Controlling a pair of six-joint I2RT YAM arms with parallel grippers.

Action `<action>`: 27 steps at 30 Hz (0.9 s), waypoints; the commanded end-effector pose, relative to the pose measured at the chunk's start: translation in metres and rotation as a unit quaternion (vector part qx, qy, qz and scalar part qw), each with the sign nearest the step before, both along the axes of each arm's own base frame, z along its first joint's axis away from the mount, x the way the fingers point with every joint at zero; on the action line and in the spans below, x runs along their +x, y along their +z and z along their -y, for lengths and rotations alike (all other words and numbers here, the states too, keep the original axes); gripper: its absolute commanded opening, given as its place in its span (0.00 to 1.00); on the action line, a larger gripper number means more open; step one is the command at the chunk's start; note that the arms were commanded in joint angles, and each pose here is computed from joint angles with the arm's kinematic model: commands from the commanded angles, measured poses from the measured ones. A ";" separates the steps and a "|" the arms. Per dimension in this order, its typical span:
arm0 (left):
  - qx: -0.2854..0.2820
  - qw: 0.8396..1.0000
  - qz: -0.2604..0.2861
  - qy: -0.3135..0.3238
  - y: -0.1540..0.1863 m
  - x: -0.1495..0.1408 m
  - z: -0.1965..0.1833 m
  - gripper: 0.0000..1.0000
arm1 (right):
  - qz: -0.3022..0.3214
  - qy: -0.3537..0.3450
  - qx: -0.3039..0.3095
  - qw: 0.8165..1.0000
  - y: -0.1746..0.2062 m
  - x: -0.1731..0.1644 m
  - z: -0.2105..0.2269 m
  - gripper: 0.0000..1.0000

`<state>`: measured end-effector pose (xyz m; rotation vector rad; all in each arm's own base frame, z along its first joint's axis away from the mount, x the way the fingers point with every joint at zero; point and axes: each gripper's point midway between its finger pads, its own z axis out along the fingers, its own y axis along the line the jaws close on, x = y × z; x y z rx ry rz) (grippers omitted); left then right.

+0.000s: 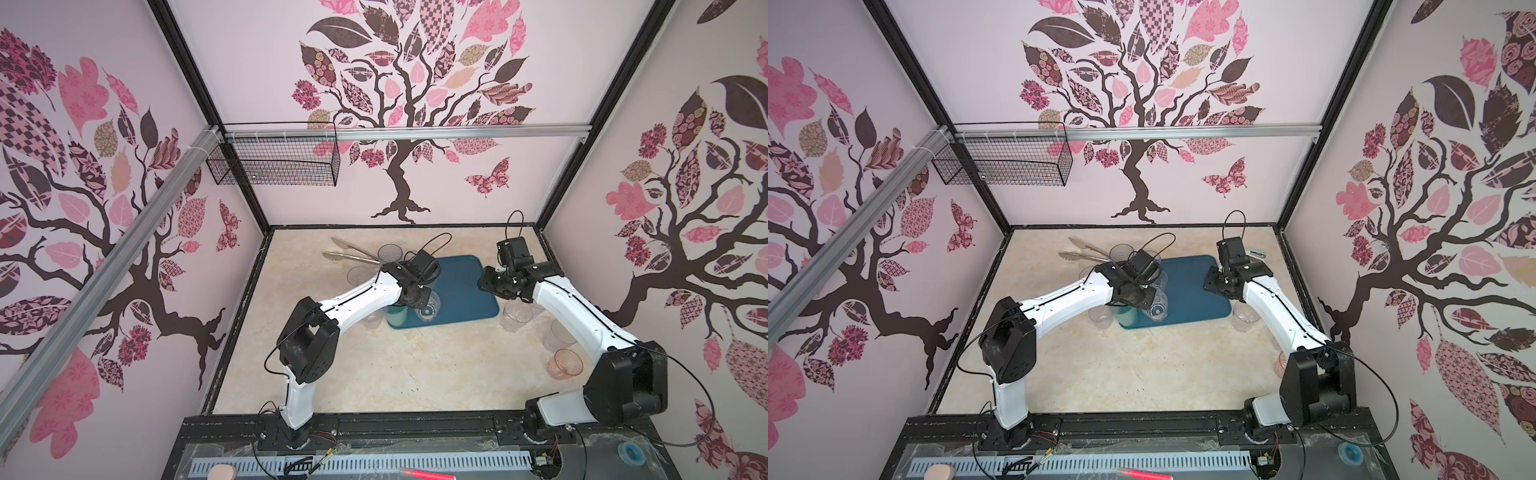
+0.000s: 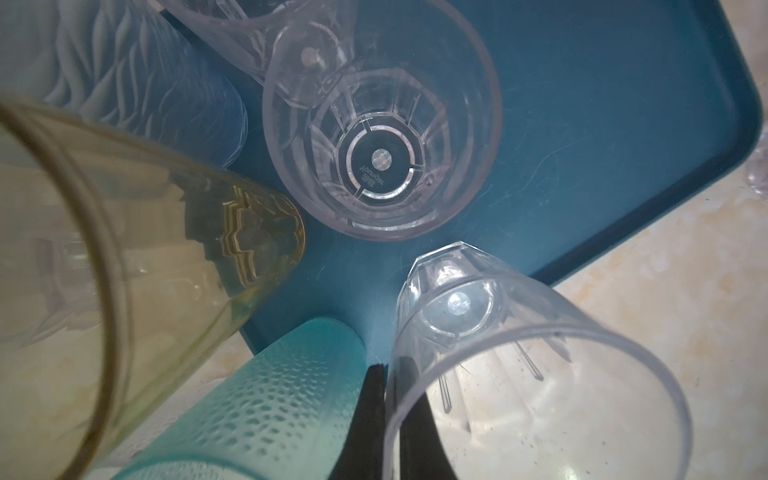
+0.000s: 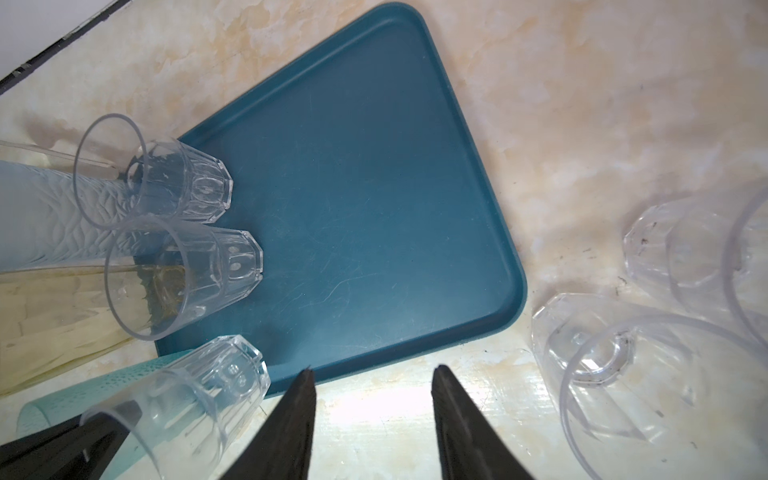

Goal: Place the glasses into the tray
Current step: Place the glass on the tray.

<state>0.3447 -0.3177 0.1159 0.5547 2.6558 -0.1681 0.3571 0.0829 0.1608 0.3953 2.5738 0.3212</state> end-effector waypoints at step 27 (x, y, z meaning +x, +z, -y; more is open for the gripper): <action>0.023 1.000 -0.003 -0.015 -0.024 0.020 0.017 0.00 | 0.002 0.020 0.018 1.000 0.002 -0.009 -0.018 0.49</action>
